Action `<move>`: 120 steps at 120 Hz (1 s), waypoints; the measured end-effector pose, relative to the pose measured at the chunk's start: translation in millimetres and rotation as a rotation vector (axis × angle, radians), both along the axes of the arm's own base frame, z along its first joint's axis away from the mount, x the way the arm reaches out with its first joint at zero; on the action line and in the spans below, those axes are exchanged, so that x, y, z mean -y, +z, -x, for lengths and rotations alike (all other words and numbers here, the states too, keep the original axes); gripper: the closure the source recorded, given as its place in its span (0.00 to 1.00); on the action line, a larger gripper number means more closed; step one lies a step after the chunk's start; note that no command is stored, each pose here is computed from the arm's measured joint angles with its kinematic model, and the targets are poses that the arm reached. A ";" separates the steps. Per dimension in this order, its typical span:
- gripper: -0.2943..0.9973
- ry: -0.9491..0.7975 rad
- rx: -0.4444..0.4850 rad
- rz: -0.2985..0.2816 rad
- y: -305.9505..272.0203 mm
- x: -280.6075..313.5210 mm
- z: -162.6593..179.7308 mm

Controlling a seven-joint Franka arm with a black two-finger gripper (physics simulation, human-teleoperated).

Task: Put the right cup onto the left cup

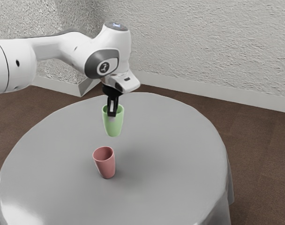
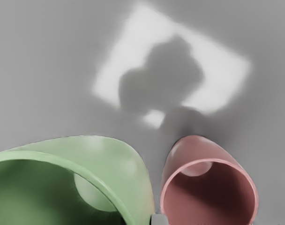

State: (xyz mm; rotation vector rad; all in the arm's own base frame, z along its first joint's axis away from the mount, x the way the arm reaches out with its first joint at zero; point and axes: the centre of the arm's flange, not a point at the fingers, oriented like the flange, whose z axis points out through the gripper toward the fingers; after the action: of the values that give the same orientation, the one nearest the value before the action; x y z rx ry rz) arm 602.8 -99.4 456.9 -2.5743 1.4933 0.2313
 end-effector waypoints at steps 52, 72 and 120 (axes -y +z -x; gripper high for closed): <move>0.84 0.030 -0.024 -0.035 -2.5 8.3 46.4; 0.84 0.061 -0.043 -0.044 -10.8 5.1 58.5; 0.84 0.094 -0.057 -0.060 -18.9 19.6 66.8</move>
State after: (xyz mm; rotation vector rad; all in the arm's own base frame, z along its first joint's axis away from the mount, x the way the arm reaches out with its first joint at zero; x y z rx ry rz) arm 536.0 -119.0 438.0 -2.6134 1.3630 0.3580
